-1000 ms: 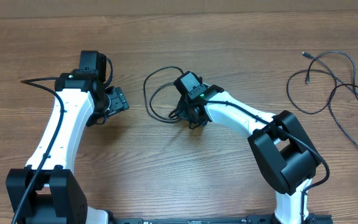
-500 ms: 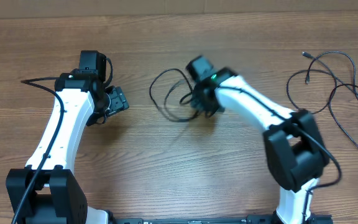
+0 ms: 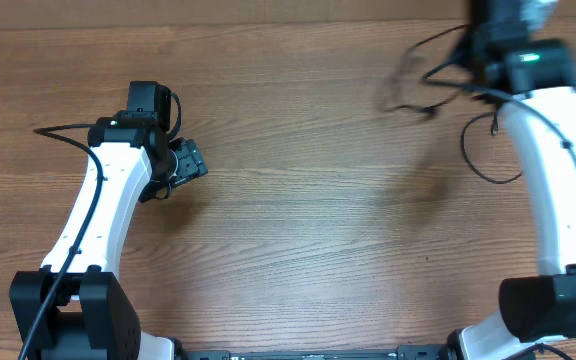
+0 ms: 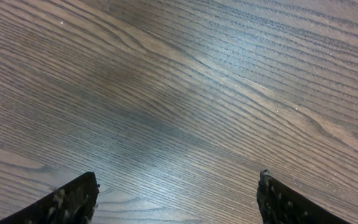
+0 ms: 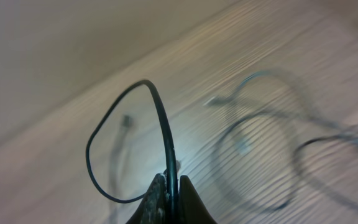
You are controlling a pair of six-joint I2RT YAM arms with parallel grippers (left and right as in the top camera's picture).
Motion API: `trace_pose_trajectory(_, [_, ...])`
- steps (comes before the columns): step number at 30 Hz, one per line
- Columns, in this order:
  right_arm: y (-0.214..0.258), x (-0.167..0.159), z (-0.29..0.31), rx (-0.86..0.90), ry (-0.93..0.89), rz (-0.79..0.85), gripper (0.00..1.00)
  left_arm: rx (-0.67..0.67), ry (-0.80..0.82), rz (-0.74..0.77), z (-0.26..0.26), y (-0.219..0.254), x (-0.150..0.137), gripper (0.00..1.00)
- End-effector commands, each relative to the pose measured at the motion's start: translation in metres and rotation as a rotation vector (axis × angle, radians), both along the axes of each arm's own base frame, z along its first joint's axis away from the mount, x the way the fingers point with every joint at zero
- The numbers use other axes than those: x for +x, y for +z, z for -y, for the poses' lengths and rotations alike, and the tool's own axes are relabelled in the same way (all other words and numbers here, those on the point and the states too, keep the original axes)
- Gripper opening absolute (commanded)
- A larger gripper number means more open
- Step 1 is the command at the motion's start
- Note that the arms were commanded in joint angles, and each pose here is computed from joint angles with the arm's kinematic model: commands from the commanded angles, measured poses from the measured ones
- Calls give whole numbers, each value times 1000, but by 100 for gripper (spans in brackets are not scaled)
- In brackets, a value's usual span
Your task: Untangle cables
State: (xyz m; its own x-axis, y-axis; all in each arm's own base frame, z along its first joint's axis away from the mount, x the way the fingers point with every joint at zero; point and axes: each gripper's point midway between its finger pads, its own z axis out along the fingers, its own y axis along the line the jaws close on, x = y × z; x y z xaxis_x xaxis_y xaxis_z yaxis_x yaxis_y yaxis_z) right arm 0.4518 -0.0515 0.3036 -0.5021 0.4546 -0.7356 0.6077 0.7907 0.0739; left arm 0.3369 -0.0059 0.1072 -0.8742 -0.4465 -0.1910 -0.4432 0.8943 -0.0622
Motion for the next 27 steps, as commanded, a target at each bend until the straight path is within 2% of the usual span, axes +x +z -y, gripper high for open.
trace_pose_trajectory(1, [44, -15, 63, -60, -144, 89, 4, -8, 12, 21, 0, 6, 2, 82])
trace_pose_trajectory(5, [54, -31, 120, -67, -279, 122, 4, -8, 12, 21, 0, 6, 2, 81])
trace_pose_trajectory(10, [38, -53, 162, -32, -362, 69, 4, -8, 12, 21, 0, 6, 2, 81])
trace_pose_trajectory(14, [10, -69, 182, 34, -419, -17, 4, -8, 12, 21, 0, 6, 2, 81])
trace_pose_trajectory(24, [-77, -77, 190, 219, -419, -269, 4, -8, 12, 21, 0, 6, 2, 81])
trace_pose_trajectory(25, [-82, -79, 191, 225, -421, -288, 5, -8, 12, 20, 0, 6, 2, 81])
trace_pose_trajectory(26, [-88, -81, 188, 238, -419, -314, 13, -8, 12, 20, 0, 6, 2, 81])
trace_pose_trajectory(27, [-93, -84, 187, 245, -420, -342, 30, -8, 12, 18, 0, 6, 1, 81])
